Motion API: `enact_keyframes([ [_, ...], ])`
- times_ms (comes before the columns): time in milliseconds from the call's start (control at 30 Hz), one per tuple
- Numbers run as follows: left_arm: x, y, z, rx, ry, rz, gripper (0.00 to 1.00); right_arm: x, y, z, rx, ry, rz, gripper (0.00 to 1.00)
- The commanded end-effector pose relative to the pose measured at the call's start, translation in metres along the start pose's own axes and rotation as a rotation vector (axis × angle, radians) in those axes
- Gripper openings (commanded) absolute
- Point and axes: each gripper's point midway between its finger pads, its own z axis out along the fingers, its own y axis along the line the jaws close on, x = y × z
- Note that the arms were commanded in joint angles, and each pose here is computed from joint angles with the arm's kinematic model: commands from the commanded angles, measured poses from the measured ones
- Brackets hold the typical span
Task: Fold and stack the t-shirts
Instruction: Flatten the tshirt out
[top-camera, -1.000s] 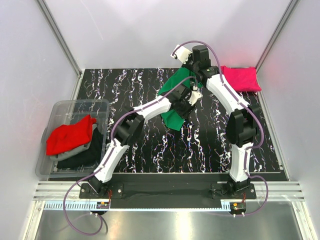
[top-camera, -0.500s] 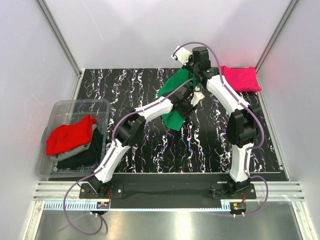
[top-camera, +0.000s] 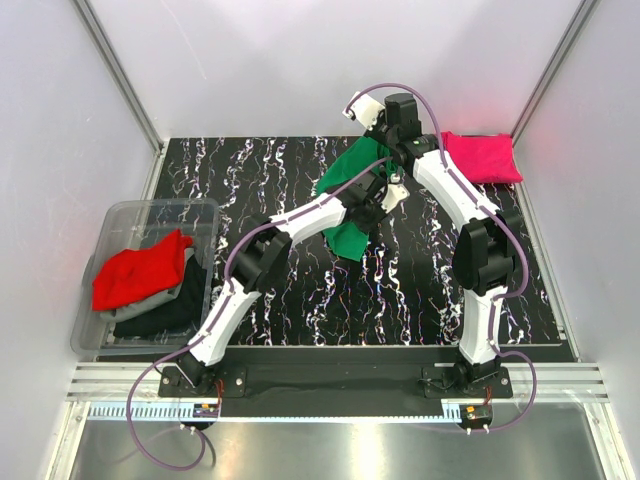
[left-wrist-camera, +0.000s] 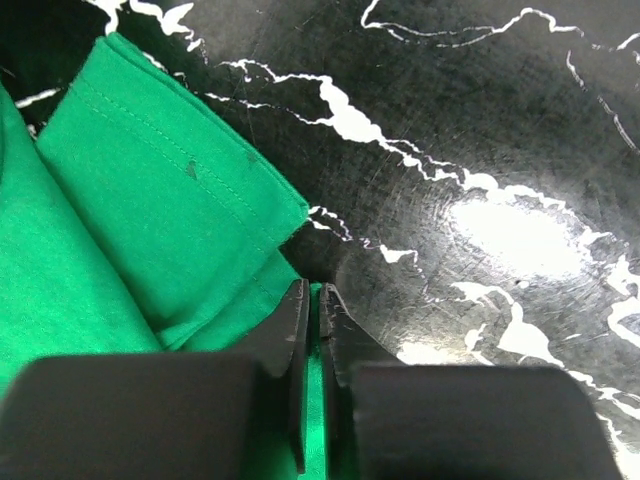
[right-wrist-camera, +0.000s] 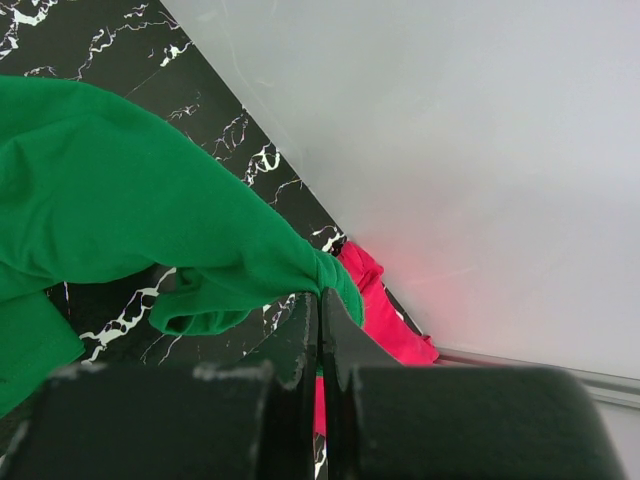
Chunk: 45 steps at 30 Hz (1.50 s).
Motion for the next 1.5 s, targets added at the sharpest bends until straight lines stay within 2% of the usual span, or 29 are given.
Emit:
enact_keyframes([
  [0,-0.018,0.004,-0.003,-0.015,-0.049,0.027,0.00,-0.021,-0.036,-0.027,0.088,-0.057,0.035,0.00],
  [100,-0.022,0.002,-0.015,-0.005,-0.048,0.021,0.00,-0.021,-0.038,-0.027,0.093,-0.054,0.036,0.00],
  [133,-0.036,0.004,-0.033,-0.014,-0.081,0.034,0.00,-0.021,-0.039,-0.029,0.098,-0.052,0.038,0.00],
  [200,-0.035,0.008,-0.055,-0.020,-0.082,0.036,0.00,-0.020,-0.040,-0.030,0.104,-0.048,0.051,0.00],
  [233,-0.053,0.012,-0.087,-0.033,-0.137,0.059,0.00,-0.020,-0.040,-0.031,0.104,-0.049,0.056,0.00],
  [300,-0.043,0.017,-0.113,-0.029,-0.136,0.058,0.00,-0.019,-0.040,-0.035,0.104,-0.049,0.056,0.00],
  [333,-0.056,0.018,-0.147,-0.047,-0.191,0.071,0.00,-0.019,-0.040,-0.036,0.103,-0.048,0.056,0.00],
  [567,-0.018,0.033,-0.249,-0.133,-0.205,0.061,0.00,-0.019,-0.061,-0.063,0.140,-0.051,0.122,0.00],
  [667,-0.006,0.037,-0.289,-0.192,-0.218,0.081,0.00,-0.016,-0.056,-0.092,0.103,-0.050,0.156,0.00],
  [700,0.001,0.038,-0.298,-0.212,-0.206,0.084,0.00,-0.023,-0.064,-0.116,0.109,-0.081,0.171,0.00],
  [767,0.008,0.038,-0.328,-0.272,-0.227,0.119,0.00,-0.016,-0.049,-0.136,0.056,-0.072,0.198,0.00],
  [800,0.011,0.038,-0.338,-0.293,-0.232,0.133,0.00,-0.022,-0.052,-0.166,0.035,-0.109,0.209,0.00],
  [867,0.011,0.040,-0.372,-0.373,-0.271,0.170,0.00,-0.026,-0.046,-0.194,-0.001,-0.141,0.245,0.00],
  [967,0.008,0.042,-0.416,-0.472,-0.324,0.224,0.00,-0.045,-0.050,-0.264,-0.036,-0.271,0.292,0.00],
  [1033,0.006,0.042,-0.440,-0.518,-0.359,0.245,0.00,-0.048,-0.044,-0.283,-0.069,-0.306,0.330,0.00],
  [1133,0.010,0.043,-0.442,-0.546,-0.369,0.255,0.00,-0.032,-0.022,-0.286,-0.109,-0.266,0.405,0.00],
  [1267,0.030,0.061,-0.389,-0.521,-0.295,0.214,0.00,0.016,0.031,-0.233,-0.192,-0.078,0.431,0.00],
  [1333,0.044,0.080,-0.353,-0.489,-0.221,0.157,0.00,0.024,0.047,-0.213,-0.227,-0.047,0.436,0.00],
  [1367,0.039,0.088,-0.346,-0.479,-0.226,0.139,0.00,0.031,0.062,-0.195,-0.276,-0.004,0.446,0.00],
  [1400,0.043,0.097,-0.317,-0.432,-0.179,0.116,0.00,0.032,0.070,-0.185,-0.317,0.002,0.449,0.00],
  [1433,0.041,0.108,-0.308,-0.430,-0.167,0.103,0.00,0.028,0.063,-0.174,-0.315,-0.005,0.451,0.00],
  [1467,0.018,0.124,-0.315,-0.461,-0.206,0.102,0.00,0.040,0.075,-0.140,-0.345,0.062,0.479,0.00],
])
